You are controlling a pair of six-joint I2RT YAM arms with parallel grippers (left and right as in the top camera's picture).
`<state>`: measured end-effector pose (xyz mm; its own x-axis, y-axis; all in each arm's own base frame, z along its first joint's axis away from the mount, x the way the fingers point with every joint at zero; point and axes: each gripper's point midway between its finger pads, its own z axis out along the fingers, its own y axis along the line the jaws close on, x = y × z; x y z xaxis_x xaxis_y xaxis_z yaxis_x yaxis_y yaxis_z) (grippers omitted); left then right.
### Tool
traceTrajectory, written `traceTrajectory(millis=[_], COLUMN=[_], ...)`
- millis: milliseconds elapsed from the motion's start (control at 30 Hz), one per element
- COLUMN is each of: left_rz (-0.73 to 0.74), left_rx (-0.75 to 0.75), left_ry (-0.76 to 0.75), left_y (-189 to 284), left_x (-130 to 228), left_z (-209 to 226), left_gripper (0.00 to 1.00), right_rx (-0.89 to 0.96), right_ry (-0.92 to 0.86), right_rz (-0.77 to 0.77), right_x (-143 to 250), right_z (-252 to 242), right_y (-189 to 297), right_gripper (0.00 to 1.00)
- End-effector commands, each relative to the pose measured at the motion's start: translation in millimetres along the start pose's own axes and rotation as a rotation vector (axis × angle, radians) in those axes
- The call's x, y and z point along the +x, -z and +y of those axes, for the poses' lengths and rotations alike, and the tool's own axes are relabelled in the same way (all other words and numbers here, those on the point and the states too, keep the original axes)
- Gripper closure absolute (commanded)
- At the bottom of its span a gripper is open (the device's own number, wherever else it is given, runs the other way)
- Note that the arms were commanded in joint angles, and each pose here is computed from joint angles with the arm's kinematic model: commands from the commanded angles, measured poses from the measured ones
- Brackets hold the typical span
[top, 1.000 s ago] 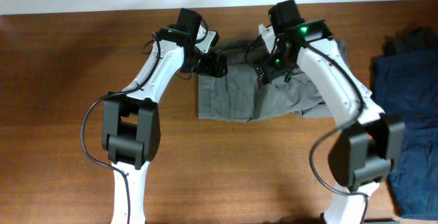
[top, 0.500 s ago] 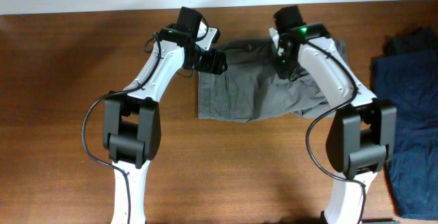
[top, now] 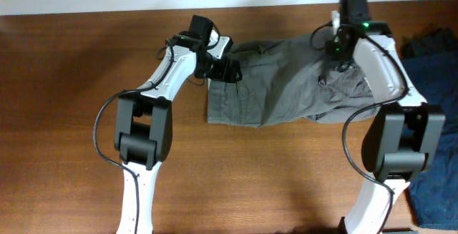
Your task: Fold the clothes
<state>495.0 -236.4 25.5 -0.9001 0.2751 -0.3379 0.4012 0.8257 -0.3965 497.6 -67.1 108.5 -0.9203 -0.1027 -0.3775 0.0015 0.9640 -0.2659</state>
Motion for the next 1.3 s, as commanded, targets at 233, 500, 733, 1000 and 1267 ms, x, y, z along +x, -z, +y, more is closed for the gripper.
traceTrajectory(millis=[233, 500, 733, 1000, 1267], left_rz=[-0.099, -0.19, -0.271, -0.367, -0.254], left_rx=[-0.279, -0.385, -0.423, -0.306, -0.109], left_ry=[0.022, 0.107, 0.129, 0.009, -0.039], left_y=[5, 33, 80, 122, 82], left_x=[-22, -36, -62, -97, -76], left_z=[80, 135, 135, 48, -6], left_gripper=[0.03, 0.03, 0.01, 0.01, 0.01], right_rx=[0.058, 0.067, 0.142, 0.057, -0.241], right_ry=[-0.162, -0.176, -0.271, -0.285, -0.04], right_rz=[0.012, -0.01, 0.019, 0.019, 0.279], right_x=[11, 7, 11, 3, 65], right_z=[-53, -60, -75, -80, -23], right_y=[-3, -4, 10, 83, 84], right_gripper=[0.96, 0.6, 0.01, 0.01, 0.01])
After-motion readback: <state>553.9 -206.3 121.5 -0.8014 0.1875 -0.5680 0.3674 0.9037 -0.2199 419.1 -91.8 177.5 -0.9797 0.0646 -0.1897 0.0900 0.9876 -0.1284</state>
